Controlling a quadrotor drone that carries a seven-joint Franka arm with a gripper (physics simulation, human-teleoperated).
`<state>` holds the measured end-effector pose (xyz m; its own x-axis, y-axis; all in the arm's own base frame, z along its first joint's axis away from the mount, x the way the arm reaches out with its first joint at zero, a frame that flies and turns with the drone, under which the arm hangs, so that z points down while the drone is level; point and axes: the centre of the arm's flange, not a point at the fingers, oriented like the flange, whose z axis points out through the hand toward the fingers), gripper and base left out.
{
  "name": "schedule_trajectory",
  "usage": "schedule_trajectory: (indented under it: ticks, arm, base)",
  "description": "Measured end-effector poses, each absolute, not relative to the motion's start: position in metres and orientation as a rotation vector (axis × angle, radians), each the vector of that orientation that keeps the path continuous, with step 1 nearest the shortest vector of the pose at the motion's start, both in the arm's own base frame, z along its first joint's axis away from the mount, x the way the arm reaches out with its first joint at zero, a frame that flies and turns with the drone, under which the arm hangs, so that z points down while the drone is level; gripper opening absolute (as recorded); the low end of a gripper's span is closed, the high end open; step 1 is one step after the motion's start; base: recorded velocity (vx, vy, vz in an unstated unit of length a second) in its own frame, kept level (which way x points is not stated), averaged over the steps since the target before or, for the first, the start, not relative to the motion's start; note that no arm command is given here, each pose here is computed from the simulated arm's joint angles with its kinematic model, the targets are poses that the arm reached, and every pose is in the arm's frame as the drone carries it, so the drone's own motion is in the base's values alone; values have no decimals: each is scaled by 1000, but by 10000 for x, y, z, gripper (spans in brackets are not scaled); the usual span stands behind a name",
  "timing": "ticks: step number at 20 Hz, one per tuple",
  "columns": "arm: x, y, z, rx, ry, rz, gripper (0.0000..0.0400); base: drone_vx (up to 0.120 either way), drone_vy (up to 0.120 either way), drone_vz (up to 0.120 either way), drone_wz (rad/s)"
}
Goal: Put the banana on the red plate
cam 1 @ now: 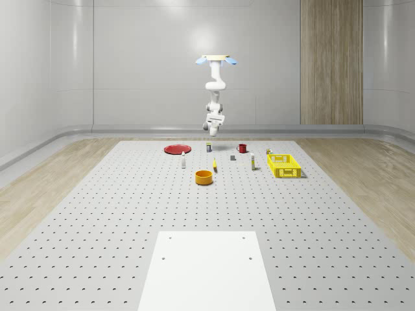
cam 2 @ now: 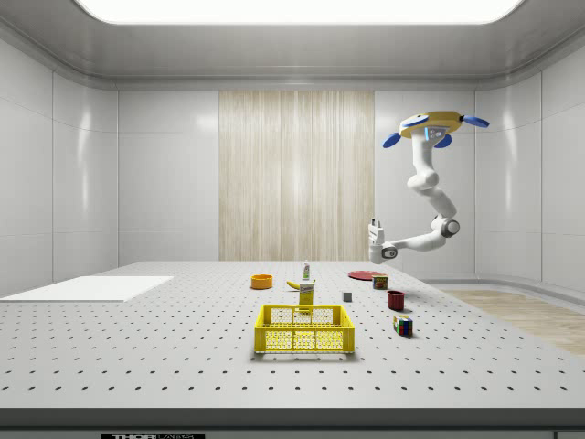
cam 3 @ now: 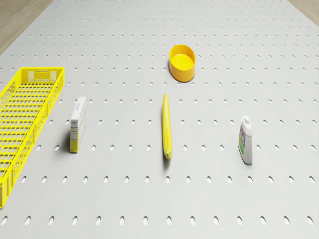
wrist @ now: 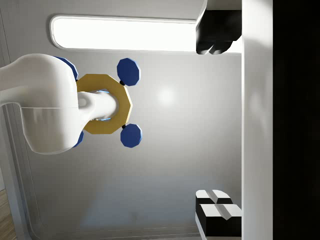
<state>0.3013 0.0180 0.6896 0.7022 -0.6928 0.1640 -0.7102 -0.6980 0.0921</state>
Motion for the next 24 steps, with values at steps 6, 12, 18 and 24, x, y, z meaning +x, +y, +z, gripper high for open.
schedule_trajectory:
  ticks: [6, 12, 18, 24]
  arm:
    - [3012, 471, 6791, 2480, -1031, 328, 400]
    - [3027, 931, 6247, 1806, -757, 578, 400]
    - [3059, 781, 5312, 869, -374, 752, 400]
    - [3069, 319, 4973, 313, -141, 785, 400]
  base:
    - [120, -120, 0, 0]
    - [120, -13, -20, 0]
    - [120, 0, -120, 0]
    - [120, 0, -120, 0]
